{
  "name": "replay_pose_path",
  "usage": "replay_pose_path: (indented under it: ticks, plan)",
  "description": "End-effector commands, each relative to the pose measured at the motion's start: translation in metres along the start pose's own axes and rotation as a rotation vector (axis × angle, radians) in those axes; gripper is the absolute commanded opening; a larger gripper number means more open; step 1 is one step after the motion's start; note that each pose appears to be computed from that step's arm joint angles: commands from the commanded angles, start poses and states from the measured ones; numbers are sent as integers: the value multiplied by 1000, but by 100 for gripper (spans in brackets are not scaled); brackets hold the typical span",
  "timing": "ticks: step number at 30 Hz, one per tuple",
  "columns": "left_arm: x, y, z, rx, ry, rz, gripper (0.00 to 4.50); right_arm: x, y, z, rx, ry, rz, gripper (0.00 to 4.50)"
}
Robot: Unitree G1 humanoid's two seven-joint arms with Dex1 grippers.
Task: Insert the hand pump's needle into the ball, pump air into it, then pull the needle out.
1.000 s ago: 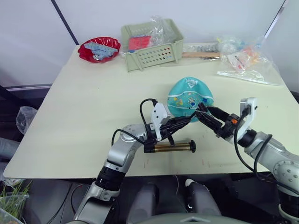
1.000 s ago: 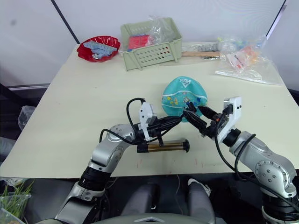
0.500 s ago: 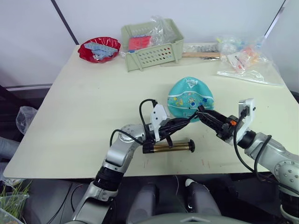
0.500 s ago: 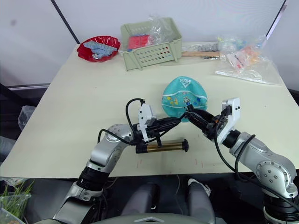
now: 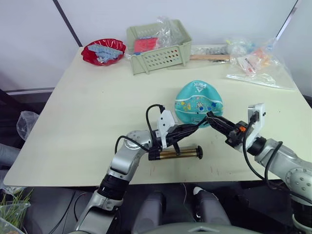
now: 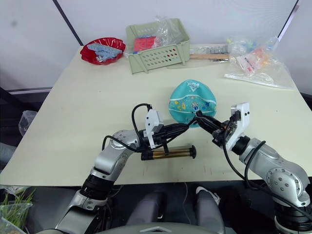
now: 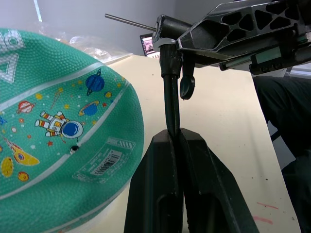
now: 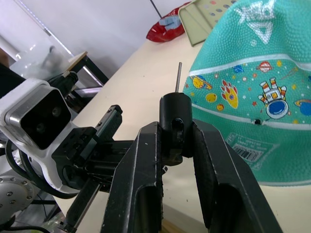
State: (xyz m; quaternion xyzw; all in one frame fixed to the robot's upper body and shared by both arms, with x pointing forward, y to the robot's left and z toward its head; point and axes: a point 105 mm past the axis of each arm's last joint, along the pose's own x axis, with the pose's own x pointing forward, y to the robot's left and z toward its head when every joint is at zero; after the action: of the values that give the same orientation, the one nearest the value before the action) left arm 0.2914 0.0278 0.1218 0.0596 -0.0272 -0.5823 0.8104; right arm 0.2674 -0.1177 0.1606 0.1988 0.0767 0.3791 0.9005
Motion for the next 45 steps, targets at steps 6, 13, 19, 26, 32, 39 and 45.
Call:
replay_pose_path:
  ticks: [6,13,19,26,32,39,45]
  plan:
    - [-8,3,12,32,-42,-33,308,-9,9,4,-182,-15,49,35]
    - [-11,33,39,48,-102,34,449,-37,-8,12,-353,5,54,35]
    - [-6,48,56,60,-133,82,449,-54,-17,19,-448,-7,55,35]
    - [0,85,75,71,-101,201,449,-83,-24,25,-574,6,64,35]
    - [7,104,74,66,-62,261,449,-92,-30,31,-688,-10,46,35]
    - [19,126,68,59,35,284,449,-98,-33,35,-717,-41,12,35]
    - [28,137,54,40,120,292,449,-100,-31,29,-700,-45,17,35]
